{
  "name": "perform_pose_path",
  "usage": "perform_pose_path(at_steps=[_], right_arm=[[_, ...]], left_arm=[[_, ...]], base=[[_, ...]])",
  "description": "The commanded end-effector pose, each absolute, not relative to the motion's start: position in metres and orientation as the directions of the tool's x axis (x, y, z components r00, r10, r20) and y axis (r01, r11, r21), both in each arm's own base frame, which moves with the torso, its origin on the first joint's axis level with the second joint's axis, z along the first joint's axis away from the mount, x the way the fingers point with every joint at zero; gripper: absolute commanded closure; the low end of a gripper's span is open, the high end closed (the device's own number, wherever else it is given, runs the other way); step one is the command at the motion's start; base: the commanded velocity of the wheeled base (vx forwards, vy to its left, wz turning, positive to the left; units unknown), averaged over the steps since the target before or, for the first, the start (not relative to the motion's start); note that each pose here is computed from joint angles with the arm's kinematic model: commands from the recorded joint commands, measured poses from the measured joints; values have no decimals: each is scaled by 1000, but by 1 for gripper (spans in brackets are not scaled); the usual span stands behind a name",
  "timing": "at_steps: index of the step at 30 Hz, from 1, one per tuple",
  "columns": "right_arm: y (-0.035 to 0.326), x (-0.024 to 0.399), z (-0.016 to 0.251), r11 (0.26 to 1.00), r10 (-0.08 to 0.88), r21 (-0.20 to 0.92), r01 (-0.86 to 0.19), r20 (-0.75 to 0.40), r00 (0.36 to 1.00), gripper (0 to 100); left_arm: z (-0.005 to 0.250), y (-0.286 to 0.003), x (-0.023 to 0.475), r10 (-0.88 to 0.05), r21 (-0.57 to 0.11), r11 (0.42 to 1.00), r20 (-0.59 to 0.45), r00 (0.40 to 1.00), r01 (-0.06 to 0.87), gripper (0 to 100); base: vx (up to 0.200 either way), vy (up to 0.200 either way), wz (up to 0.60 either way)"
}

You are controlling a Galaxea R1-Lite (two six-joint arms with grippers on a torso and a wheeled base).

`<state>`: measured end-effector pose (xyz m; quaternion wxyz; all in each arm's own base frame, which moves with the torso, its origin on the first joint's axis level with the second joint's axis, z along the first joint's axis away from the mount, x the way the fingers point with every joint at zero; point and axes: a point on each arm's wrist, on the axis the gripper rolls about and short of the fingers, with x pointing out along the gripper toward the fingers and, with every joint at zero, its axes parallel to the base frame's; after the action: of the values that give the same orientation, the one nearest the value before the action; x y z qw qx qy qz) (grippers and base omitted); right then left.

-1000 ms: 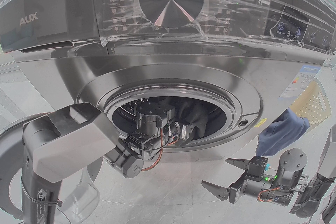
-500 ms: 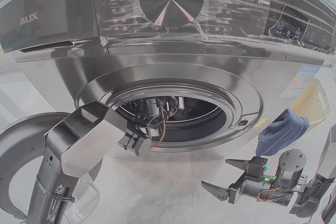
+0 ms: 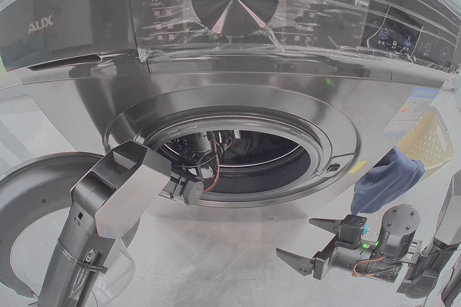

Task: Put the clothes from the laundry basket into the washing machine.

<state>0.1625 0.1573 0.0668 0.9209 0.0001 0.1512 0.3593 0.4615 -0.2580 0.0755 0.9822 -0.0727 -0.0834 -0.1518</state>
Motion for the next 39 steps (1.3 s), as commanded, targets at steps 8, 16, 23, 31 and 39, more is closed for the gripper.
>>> perform_pose_path(at_steps=[8, 16, 23, 31, 39], right_arm=[[158, 162, 66, 741, 663, 108, -663, -280, 695, 0], [157, 163, 67, 742, 661, 108, -661, -277, 697, 0], [157, 163, 67, 742, 661, 108, -661, -277, 697, 0], [157, 163, 68, 743, 661, 108, -660, -274, 699, 0], [157, 163, 68, 743, 661, 108, -660, -274, 699, 0]], left_arm=[[72, -262, 370, -485, -78, 874, -70, 872, 480, 0], [63, -256, 332, -547, -53, 836, -161, 821, 547, 0], [84, -253, 313, -602, -55, 797, -148, 784, 601, 0], [88, -251, 315, -609, -56, 793, -132, 782, 607, 0], [81, -261, 334, -604, -60, 797, -96, 791, 601, 0]], base=[[0, 0, 0], [0, 0, 0], [0, 0, 0], [0, 0, 0], [0, 0, 0]])
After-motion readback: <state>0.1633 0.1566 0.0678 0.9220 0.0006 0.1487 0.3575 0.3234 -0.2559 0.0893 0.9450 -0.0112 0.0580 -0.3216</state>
